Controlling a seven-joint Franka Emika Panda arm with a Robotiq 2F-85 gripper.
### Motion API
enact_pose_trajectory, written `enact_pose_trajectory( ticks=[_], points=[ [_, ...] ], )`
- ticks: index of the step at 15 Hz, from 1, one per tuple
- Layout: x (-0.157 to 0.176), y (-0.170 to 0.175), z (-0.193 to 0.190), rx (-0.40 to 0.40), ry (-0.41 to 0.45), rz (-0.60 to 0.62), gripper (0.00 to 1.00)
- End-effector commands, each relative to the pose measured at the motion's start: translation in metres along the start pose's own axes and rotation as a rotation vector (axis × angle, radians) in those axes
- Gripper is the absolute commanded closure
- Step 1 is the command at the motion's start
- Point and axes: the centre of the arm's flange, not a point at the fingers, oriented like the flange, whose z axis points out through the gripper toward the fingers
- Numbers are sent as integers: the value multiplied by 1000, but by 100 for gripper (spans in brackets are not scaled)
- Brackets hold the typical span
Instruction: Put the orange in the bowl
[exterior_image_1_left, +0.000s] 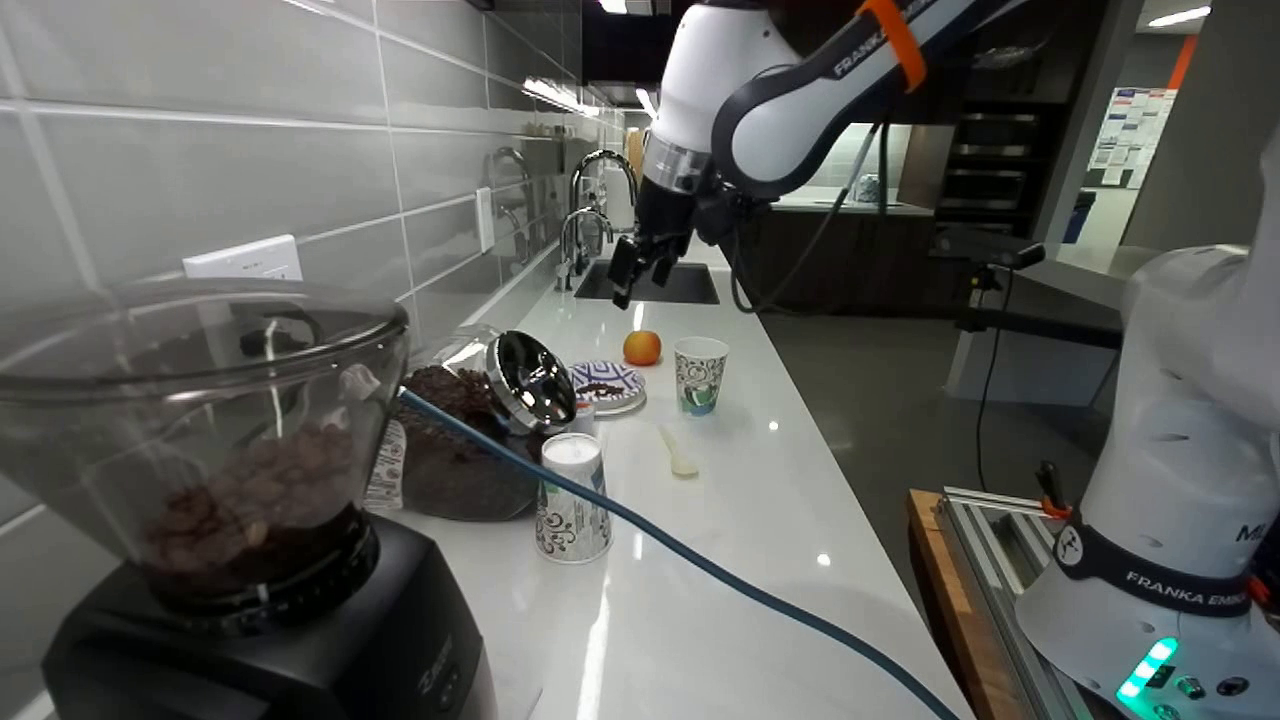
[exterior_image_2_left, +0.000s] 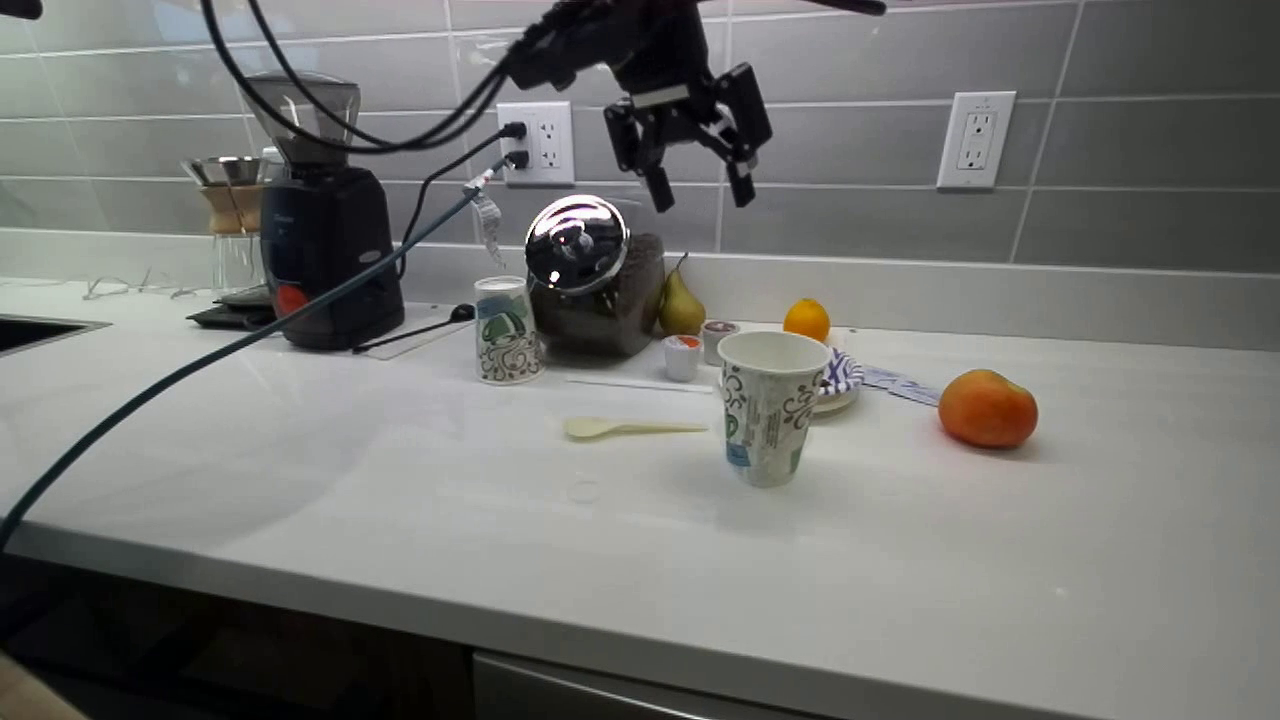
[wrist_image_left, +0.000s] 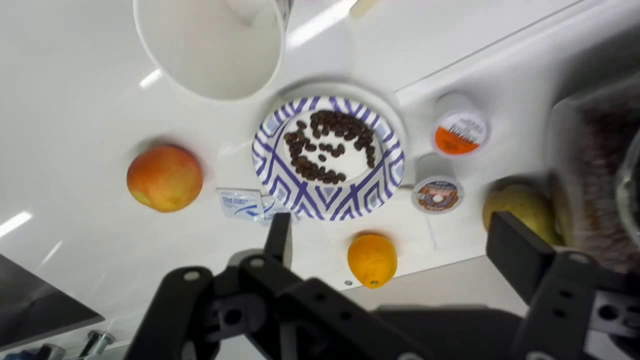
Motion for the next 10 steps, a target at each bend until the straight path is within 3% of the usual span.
enact_pose_trajectory(
  ticks=[1, 4, 5, 7, 10],
  points=[
    [-43, -11, -82, 133, -130, 41, 0],
    [-54, -13, -139, 264, -257, 80, 0],
    [-47, -23, -90, 193, -210, 52, 0],
    [-55, -20, -119, 244, -231, 60, 0],
    [-58, -18, -126, 254, -232, 60, 0]
  ],
)
